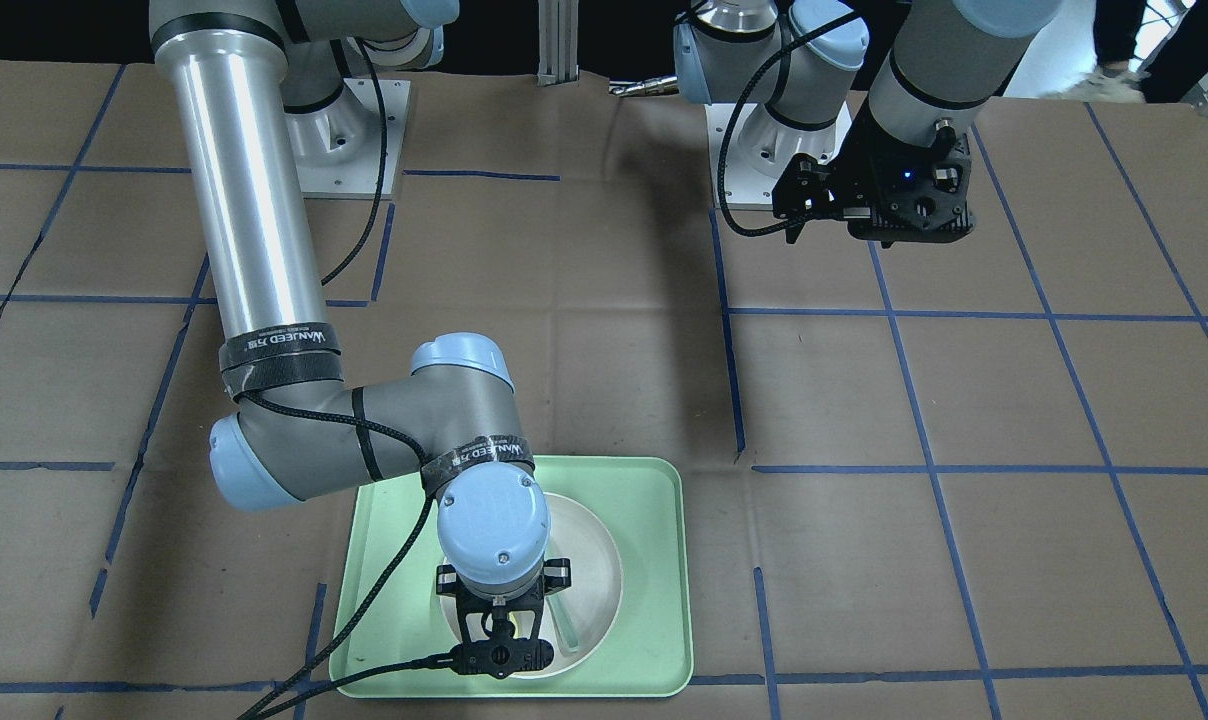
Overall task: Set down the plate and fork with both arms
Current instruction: 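Lower the right gripper and grasp the yellow fork handle, then lift the fork with the right gripper and set it on the tray beside the plate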
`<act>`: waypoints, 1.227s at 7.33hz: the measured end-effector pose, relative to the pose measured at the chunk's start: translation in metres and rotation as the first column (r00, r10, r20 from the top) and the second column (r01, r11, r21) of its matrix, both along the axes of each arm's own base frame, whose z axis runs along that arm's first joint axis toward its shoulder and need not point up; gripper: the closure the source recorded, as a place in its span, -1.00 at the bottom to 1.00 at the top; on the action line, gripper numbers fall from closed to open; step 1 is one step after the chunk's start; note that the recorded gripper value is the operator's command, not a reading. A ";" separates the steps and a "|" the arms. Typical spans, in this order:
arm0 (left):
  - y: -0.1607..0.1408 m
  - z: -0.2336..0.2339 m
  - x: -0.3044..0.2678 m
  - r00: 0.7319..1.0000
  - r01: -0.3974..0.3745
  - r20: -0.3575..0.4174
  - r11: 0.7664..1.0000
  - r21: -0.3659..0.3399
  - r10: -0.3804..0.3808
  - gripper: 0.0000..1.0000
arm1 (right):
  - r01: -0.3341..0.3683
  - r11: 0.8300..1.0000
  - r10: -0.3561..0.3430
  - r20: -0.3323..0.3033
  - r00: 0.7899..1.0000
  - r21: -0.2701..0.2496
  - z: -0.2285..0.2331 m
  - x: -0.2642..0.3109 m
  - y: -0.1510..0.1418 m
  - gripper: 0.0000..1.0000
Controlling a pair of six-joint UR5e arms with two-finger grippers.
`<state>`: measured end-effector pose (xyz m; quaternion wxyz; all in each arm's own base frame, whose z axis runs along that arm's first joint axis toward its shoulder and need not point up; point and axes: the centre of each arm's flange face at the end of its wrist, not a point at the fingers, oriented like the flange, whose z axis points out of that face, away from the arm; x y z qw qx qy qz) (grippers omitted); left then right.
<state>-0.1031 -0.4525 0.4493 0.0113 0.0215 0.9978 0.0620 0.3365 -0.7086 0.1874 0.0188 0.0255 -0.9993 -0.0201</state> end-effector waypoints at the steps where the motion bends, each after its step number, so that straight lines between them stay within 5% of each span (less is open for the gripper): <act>1: 0.000 0.001 0.000 1.000 -0.003 0.001 1.000 -0.005 0.003 -1.00 | 0.001 1.000 -0.001 0.001 1.000 -0.001 0.001 0.000 0.000 0.95; 9: -0.002 0.002 -0.004 1.000 0.011 0.007 1.000 -0.007 -0.011 -1.00 | 0.034 0.999 -0.034 0.015 0.999 -0.009 0.063 -0.013 0.011 0.96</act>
